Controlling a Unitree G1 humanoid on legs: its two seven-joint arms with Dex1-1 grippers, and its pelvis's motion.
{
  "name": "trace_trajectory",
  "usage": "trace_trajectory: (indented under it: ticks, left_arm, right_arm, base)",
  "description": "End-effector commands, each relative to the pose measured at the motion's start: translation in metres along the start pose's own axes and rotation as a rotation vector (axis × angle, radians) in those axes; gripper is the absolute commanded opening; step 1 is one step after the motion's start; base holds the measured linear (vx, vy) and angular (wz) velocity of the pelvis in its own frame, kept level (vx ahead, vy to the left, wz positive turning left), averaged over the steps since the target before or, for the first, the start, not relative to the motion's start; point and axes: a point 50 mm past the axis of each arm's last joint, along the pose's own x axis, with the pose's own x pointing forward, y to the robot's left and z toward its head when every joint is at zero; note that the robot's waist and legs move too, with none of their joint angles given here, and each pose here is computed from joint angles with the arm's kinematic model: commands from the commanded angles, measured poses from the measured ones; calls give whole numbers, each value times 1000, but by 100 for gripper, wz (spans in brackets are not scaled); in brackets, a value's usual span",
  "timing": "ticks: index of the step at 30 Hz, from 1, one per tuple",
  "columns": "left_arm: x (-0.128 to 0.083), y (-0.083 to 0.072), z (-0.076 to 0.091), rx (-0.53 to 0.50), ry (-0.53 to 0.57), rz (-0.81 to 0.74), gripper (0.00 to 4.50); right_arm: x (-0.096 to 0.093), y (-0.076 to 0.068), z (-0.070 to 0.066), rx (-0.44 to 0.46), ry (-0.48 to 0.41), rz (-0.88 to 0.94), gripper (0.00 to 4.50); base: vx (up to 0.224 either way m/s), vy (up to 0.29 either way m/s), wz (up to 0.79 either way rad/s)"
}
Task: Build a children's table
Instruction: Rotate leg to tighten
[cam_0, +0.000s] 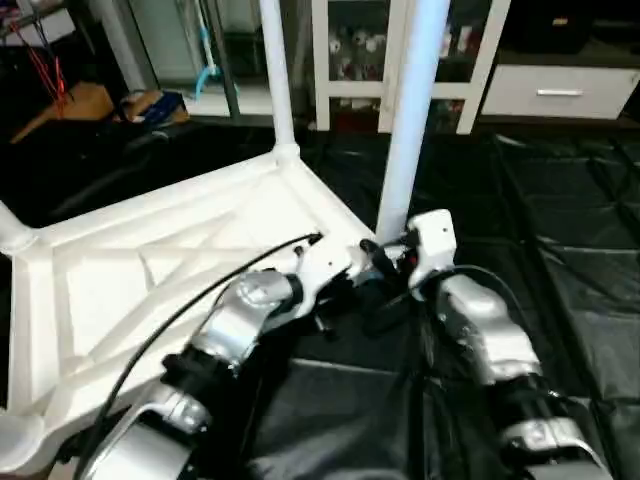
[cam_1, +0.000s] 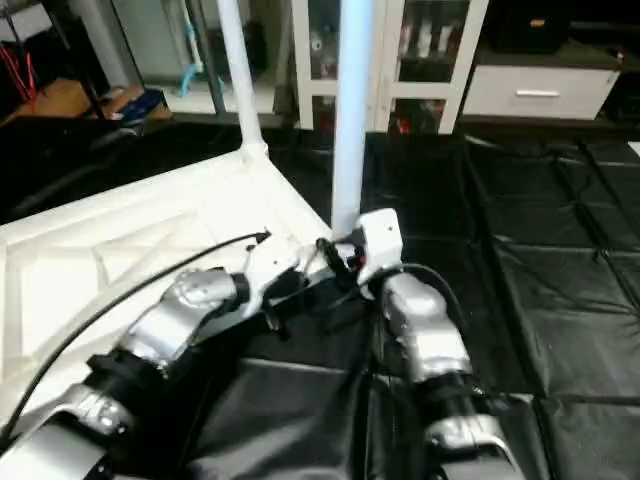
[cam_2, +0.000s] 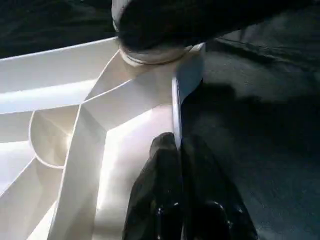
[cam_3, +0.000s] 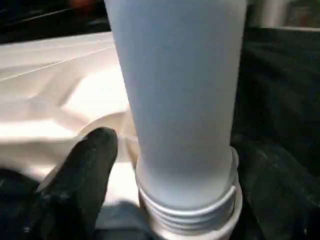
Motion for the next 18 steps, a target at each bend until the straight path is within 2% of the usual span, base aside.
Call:
trace_trajectory:
  ticks: [1, 3, 5, 7, 9, 18]
  left_arm:
    - [-6, -7, -7, -14, -31, -71, 0]
    - [-15, -14, -9, 0, -55, -150, 0]
    - [-18, -16, -10, 5, -60, -172, 0]
    - [-26, -23, -13, 19, -68, -245, 0]
    - [-33, -31, -12, 17, -93, -314, 0]
    - [-52, -51, -15, 11, -94, -480, 0]
  right_arm:
    - [-3, 15, 20, -59, -46, 224, 421]
    - [-22, 8, 19, -158, 43, 362, 426]
    - [-28, 6, 19, -186, 75, 404, 435]
    - [-47, 3, 16, -251, 165, 532, 435]
    - [-57, 1, 15, -262, 206, 589, 435]
    - [-68, 5, 15, -280, 236, 714, 435]
  base:
    - [0, 0, 0]
    - [0, 0, 0]
    - [0, 0, 0]
    - [0, 0, 0]
    - [0, 0, 0]
    - [0, 0, 0]
